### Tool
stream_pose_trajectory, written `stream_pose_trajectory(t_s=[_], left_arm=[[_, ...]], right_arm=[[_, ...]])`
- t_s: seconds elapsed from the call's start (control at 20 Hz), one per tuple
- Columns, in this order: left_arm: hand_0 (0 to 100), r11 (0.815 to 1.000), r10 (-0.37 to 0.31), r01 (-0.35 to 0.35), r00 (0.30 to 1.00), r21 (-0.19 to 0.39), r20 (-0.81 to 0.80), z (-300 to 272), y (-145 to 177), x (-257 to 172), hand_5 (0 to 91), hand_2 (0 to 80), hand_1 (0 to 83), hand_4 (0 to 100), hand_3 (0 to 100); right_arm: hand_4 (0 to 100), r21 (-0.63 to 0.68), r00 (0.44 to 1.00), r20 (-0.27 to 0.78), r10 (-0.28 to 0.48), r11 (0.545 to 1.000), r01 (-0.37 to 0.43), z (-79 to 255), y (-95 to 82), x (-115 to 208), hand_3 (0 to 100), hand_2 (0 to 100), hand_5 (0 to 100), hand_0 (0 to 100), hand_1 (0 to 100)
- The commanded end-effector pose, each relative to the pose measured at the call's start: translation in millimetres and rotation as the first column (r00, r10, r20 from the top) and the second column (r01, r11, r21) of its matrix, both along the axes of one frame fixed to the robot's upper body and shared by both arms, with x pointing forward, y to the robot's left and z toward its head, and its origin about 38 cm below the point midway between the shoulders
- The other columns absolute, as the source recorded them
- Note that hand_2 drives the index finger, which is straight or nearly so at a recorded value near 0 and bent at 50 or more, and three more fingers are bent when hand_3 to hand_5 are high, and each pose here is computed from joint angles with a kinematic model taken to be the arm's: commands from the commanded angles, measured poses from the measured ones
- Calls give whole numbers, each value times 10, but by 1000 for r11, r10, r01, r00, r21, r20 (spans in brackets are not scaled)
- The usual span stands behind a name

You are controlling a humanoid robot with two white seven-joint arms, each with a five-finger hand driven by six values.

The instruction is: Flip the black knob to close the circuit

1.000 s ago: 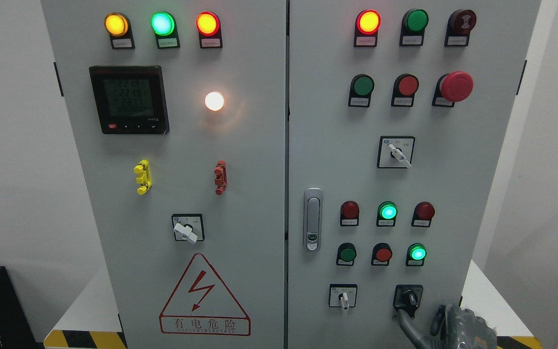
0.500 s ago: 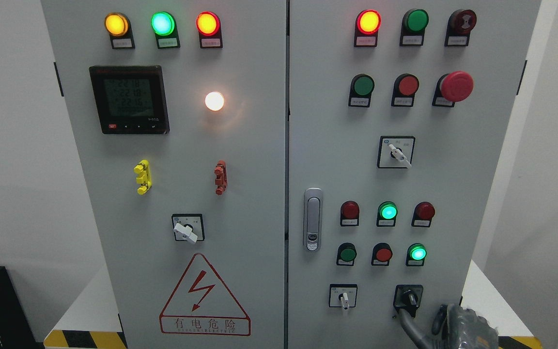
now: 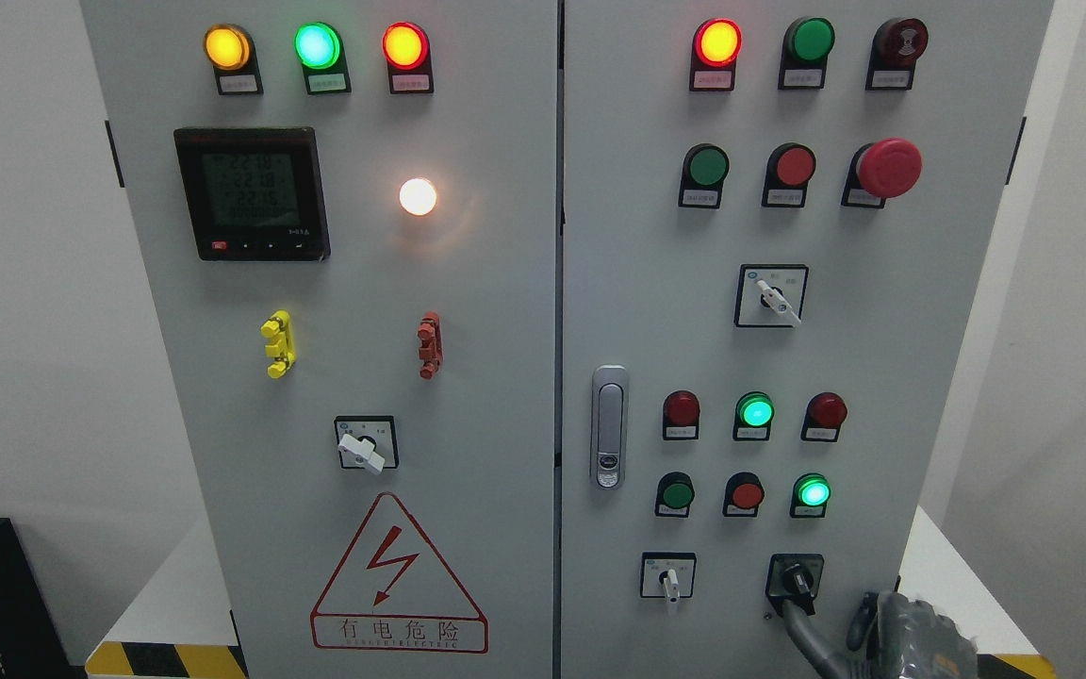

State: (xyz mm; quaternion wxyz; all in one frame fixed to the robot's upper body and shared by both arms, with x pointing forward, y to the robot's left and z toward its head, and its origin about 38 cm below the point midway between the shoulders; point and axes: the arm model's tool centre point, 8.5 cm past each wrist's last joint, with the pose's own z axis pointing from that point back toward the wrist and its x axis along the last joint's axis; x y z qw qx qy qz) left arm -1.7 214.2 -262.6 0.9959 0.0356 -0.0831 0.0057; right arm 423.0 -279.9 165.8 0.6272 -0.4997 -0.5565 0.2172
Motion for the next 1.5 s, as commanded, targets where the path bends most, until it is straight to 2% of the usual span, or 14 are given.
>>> stream_pose_trajectory(t_s=[0.0, 1.45], left_arm=[[120, 999, -43, 43, 999, -3, -22, 3, -8, -71, 0, 0, 556, 0, 0], [120, 999, -43, 43, 999, -1, -20, 3, -7, -70, 0, 0, 556, 0, 0]], right_arm=[[793, 7, 1000, 4, -24, 1000, 24, 18, -94, -1, 956, 786, 824, 0, 143], [788, 19, 999, 28, -29, 999, 29, 99, -134, 8, 953, 785, 817, 0, 144]])
